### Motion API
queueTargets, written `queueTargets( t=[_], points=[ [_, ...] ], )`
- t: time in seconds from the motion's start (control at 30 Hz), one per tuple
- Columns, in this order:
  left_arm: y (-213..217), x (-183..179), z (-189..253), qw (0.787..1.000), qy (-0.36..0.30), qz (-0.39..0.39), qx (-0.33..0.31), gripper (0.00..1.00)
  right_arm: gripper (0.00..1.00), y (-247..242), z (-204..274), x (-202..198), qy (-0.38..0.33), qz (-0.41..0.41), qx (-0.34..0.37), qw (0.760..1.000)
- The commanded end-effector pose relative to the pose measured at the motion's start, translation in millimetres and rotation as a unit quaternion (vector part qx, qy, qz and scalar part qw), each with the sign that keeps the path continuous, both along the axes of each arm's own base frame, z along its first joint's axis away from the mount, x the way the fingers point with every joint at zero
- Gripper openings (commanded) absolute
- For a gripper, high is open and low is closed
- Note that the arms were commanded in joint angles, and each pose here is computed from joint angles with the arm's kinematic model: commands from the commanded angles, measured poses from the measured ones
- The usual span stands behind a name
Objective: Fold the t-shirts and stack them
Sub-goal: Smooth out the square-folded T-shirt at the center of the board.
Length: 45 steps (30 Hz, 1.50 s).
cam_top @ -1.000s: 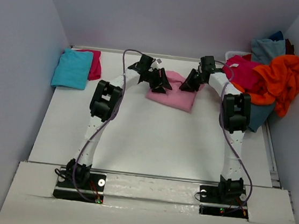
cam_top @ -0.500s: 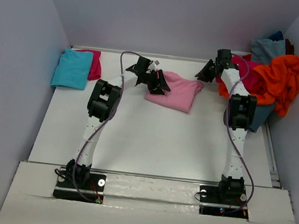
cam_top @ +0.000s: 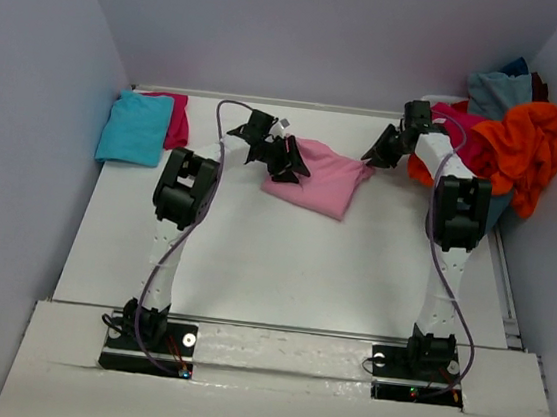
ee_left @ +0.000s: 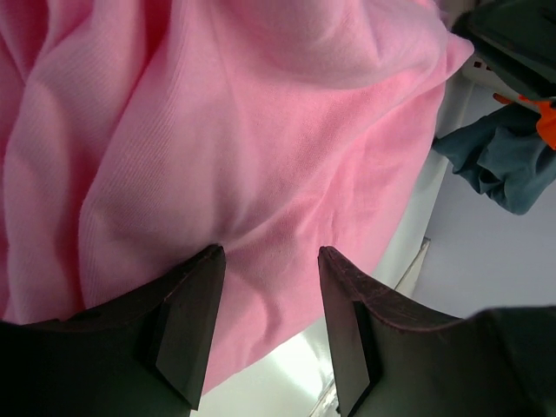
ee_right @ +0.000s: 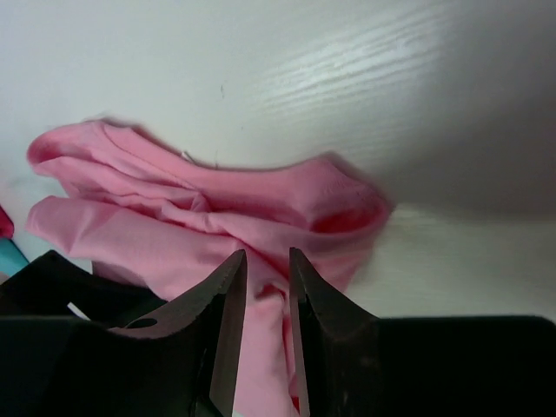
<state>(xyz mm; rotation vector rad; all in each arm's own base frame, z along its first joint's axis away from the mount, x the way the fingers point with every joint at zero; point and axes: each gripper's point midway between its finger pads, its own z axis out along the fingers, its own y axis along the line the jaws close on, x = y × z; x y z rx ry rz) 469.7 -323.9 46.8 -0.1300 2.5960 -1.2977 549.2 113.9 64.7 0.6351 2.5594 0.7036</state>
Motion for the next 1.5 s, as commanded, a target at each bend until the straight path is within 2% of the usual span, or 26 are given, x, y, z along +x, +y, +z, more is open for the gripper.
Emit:
queueTargets(
  t=[0.0, 0.1, 0.27, 0.43, 0.67, 0.8, 1.07, 1.3, 1.47],
  points=[
    [42, -25, -24, 0.996, 0.045, 0.037, 0.06, 0.61, 0.32, 9, 31, -18, -0.028, 0.024, 0.014, 0.999],
    [64, -23, -23, 0.994, 0.041, 0.057, 0.081, 0.62, 0.33, 20, 18, -42, -0.006, 0.048, 0.013, 0.999],
    [80, -23, -22, 0.992, 0.044, 0.065, 0.1, 0.62, 0.33, 32, 15, -61, -0.021, 0.068, 0.012, 0.997],
    [80, -26, -22, 0.992, 0.046, 0.065, 0.098, 0.62, 0.33, 55, 20, -57, -0.027, 0.107, 0.023, 0.994],
    [82, -26, -29, 0.991, 0.049, 0.053, 0.111, 0.62, 0.33, 91, 60, -45, -0.073, 0.138, 0.038, 0.987],
    [81, -25, -30, 0.991, 0.051, 0.054, 0.108, 0.62, 0.33, 107, 60, -36, -0.077, 0.156, 0.045, 0.984],
    [80, -25, -30, 0.992, 0.051, 0.052, 0.105, 0.62, 0.32, 135, 1, -34, -0.028, 0.175, 0.057, 0.982],
    [80, -22, -23, 0.992, 0.041, 0.049, 0.106, 0.61, 0.32, 116, -52, -48, 0.011, 0.16, 0.009, 0.987],
    [78, -15, -16, 0.993, 0.032, 0.052, 0.103, 0.61, 0.32, 98, -66, -68, 0.031, 0.151, -0.031, 0.988]
  ],
)
